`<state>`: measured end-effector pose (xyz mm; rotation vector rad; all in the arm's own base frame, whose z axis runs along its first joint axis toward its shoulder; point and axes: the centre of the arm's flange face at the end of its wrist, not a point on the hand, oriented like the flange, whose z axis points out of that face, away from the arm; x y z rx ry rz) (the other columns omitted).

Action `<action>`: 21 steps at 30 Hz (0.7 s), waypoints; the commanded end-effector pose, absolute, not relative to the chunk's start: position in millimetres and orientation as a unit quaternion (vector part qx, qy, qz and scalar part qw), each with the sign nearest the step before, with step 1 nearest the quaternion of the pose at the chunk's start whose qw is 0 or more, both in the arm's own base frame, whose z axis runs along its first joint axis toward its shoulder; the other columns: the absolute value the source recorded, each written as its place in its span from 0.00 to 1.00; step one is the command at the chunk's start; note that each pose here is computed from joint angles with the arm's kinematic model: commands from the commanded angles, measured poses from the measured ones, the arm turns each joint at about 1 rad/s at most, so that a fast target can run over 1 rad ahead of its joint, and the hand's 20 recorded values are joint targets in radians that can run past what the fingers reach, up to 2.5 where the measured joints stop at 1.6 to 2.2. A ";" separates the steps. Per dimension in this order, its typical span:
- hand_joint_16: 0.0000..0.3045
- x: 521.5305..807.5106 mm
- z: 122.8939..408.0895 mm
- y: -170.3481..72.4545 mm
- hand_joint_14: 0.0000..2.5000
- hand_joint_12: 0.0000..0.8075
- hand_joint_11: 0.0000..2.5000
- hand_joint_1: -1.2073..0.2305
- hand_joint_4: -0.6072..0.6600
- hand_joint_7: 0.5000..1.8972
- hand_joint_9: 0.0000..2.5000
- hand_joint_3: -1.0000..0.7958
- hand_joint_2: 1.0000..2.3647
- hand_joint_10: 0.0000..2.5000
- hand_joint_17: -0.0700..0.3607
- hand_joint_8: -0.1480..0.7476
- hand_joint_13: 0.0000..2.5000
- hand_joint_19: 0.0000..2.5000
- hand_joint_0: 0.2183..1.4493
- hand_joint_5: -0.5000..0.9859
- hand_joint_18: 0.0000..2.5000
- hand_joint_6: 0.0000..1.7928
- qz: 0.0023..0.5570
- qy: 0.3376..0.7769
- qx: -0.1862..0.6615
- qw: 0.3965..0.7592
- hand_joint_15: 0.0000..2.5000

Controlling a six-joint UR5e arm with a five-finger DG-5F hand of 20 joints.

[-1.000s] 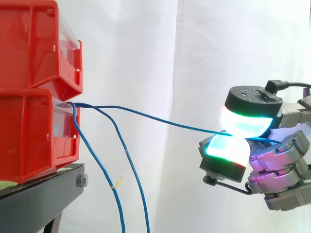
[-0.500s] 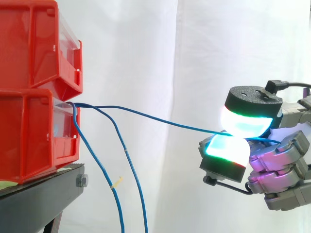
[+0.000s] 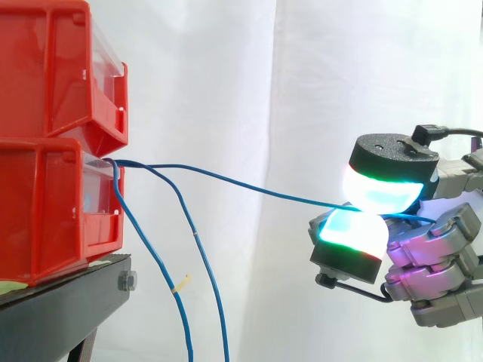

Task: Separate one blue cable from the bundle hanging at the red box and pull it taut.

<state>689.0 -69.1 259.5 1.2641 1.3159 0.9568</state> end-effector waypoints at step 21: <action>0.13 689.0 259.5 -69.1 0.82 0.48 0.73 0.30 0.49 0.61 0.48 0.54 0.02 0.43 0.37 0.54 0.37 0.63 0.35 0.24 0.52 0.48 0.399 0.548 0.526 0.514 0.61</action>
